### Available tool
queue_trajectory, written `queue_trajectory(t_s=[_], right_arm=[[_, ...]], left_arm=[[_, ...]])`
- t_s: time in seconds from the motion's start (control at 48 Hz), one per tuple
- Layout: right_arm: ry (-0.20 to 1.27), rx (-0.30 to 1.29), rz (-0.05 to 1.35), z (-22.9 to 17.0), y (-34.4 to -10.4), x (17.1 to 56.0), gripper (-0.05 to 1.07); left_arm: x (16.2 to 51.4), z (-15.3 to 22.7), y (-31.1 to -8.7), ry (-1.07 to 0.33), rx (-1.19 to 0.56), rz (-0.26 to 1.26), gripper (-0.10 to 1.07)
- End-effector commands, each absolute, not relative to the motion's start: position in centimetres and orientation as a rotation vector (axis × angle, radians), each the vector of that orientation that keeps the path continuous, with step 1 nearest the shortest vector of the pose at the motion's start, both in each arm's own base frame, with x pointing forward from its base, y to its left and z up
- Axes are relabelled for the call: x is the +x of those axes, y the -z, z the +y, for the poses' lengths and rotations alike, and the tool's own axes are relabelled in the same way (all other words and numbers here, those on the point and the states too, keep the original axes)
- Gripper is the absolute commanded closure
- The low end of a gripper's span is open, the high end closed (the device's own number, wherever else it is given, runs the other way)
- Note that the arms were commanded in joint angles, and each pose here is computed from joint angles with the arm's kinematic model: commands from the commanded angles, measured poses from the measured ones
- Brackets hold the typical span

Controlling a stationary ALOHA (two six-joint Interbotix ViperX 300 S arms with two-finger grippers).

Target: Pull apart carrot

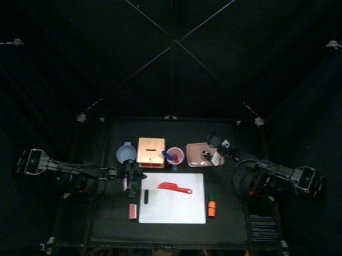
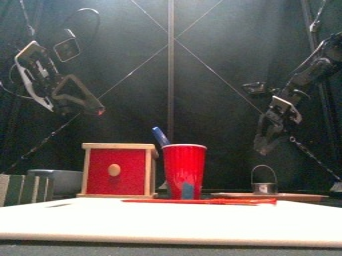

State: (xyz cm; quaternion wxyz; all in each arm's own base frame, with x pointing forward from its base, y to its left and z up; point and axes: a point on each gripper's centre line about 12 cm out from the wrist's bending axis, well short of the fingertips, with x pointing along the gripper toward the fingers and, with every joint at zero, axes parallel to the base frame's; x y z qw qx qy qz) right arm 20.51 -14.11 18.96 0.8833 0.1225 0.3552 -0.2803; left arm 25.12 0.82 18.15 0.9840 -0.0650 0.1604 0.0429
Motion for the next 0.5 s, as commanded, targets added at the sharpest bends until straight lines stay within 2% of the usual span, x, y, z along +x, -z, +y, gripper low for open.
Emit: queue_trajectory(t_s=[0.0, 0.208, 0.479], right_arm=[[0.571, 0.250, 0.700, -13.6, -19.9, 20.6, -0.01], [0.523, 0.324, 0.695, -11.6, -20.4, 20.4, -0.01], [0.332, 0.568, 0.835, -5.5, -19.9, 19.2, -0.01]], left_arm=[[25.6, 0.7, -19.1, -0.081, -0.129, 0.289, 0.85], [25.8, 0.7, -19.2, -0.081, -0.130, 0.284, 0.85], [25.7, 0.7, -19.1, -0.081, -0.129, 0.288, 0.85]])
